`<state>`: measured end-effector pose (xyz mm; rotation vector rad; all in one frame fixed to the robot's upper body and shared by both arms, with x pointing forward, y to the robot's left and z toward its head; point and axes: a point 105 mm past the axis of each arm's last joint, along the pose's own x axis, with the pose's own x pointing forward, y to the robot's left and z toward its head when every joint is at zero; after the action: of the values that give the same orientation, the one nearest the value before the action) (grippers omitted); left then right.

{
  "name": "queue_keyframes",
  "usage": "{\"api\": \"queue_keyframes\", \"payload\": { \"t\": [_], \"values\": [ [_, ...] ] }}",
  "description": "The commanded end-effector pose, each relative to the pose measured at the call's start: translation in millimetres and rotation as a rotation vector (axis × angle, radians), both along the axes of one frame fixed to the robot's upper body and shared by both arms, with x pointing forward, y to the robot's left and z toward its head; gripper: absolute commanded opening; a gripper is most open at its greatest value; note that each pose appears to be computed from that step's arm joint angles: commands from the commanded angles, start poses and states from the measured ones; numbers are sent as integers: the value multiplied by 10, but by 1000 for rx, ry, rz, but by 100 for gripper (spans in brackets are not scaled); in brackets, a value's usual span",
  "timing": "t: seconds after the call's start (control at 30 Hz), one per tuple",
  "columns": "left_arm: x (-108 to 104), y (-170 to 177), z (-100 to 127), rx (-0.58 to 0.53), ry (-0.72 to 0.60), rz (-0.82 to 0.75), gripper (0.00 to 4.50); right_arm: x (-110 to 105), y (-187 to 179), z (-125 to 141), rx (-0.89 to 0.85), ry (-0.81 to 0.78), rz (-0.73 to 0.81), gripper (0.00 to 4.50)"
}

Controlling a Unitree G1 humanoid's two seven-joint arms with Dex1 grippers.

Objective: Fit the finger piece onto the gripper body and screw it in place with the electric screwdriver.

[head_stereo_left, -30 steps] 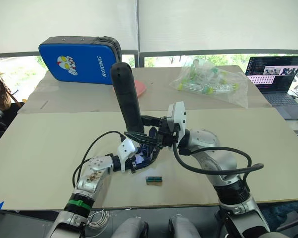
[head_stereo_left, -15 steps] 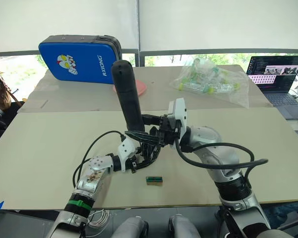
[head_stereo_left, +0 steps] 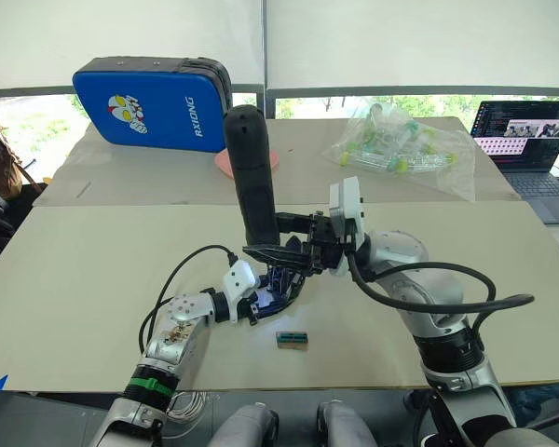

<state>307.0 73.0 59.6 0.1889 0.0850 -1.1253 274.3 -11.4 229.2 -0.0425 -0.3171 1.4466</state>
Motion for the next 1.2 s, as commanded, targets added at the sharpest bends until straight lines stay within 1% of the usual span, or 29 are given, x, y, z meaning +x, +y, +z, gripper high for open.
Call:
{"api": "queue_keyframes", "payload": {
  "t": [0.03,0.17,0.43,0.53,0.67,0.73,0.87,1.2],
  "values": [
    [-50,90,-321,55,116,55,228,-311,-33,493,134,-156,128,195],
    [-46,93,-327,55,117,58,228,-329,-63,531,145,-152,136,195],
    [-49,100,-340,56,115,58,228,-371,-68,521,139,-128,158,195],
    [-53,102,-346,55,110,57,228,-376,-61,499,128,-117,159,195],
    [-60,99,-362,50,105,58,228,-352,-38,399,102,-54,139,195],
    [-62,98,-368,48,103,60,228,-363,-44,374,108,-48,141,195],
    [-54,102,-369,43,101,67,228,-406,-61,398,125,-57,155,195],
    [-24,135,-380,37,128,93,228,-477,-208,480,87,-85,167,195]
  ]
}}
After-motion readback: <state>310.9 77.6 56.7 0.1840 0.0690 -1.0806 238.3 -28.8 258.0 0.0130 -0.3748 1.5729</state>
